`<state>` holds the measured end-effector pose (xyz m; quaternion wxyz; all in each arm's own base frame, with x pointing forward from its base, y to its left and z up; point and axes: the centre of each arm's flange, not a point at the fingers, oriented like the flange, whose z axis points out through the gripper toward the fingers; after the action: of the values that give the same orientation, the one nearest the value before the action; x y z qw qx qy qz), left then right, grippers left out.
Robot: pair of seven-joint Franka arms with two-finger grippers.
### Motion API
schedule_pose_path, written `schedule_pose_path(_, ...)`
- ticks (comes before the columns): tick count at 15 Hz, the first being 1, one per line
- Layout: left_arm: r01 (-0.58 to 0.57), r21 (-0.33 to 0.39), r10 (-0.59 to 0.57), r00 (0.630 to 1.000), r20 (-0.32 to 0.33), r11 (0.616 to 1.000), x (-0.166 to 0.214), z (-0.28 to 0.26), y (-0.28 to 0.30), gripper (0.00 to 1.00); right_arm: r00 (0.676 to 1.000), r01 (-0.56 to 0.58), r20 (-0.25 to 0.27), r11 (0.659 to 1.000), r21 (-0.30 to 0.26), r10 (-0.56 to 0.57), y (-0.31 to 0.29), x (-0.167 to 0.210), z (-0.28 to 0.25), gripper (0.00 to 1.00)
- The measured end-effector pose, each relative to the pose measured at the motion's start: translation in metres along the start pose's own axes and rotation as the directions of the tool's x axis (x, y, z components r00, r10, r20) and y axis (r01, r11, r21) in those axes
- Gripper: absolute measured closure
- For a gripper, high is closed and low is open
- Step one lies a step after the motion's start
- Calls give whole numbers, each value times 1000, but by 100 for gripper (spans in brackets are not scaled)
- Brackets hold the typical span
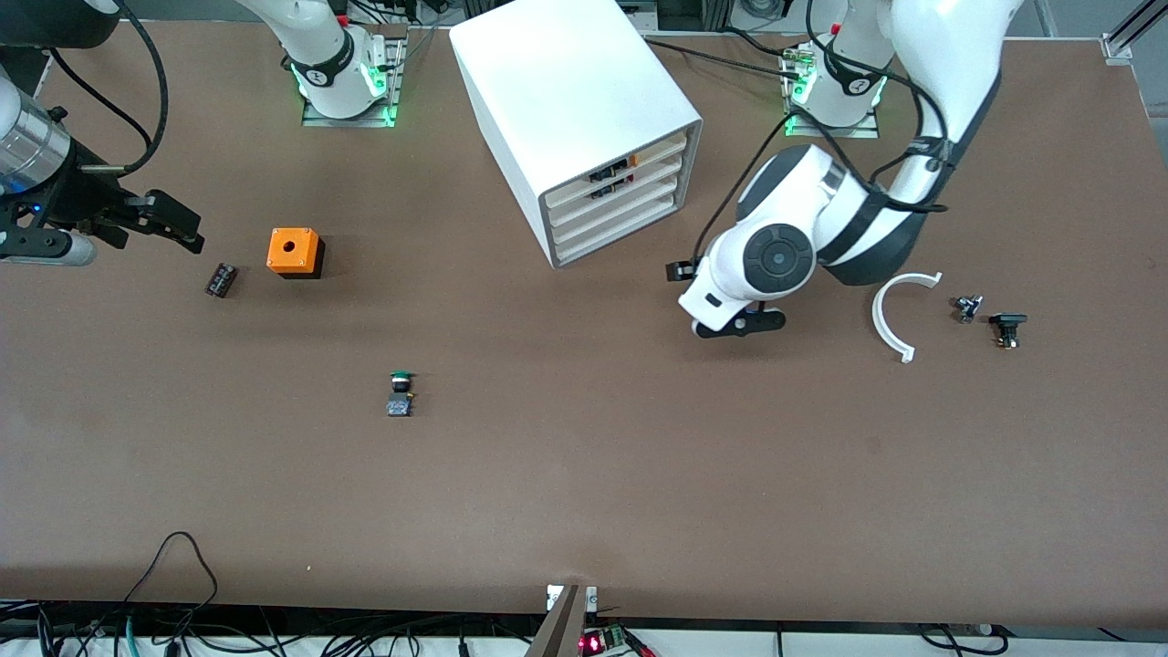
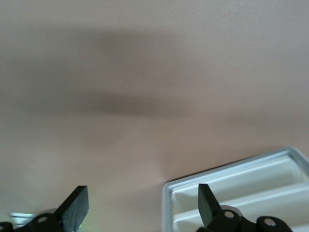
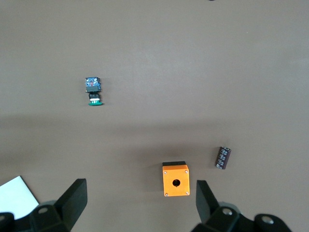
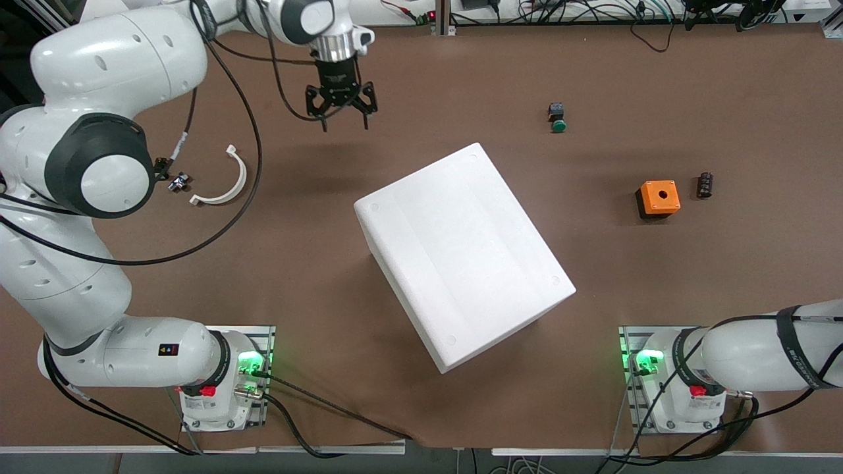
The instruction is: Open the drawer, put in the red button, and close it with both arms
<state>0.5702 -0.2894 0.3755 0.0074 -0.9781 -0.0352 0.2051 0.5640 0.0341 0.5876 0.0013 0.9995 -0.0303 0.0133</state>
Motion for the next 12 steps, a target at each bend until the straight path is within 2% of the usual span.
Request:
schedule_pose_path(3,-79,25,79,997,-10,997,2,-36,-28,0,1000,31,3,1000,0,-31,-1,0,0,0)
schedule_pose_path(5,-118,23,119,992,-38,993,-2,-61,-43,0,999,35,5,999,-1,-35,-2,0,1,0)
schedule_pose_path(12,-233,63,239,960,-145,971,-48,-134,-74,0,999,38,4,999,-1,-38,-4,0,1,0)
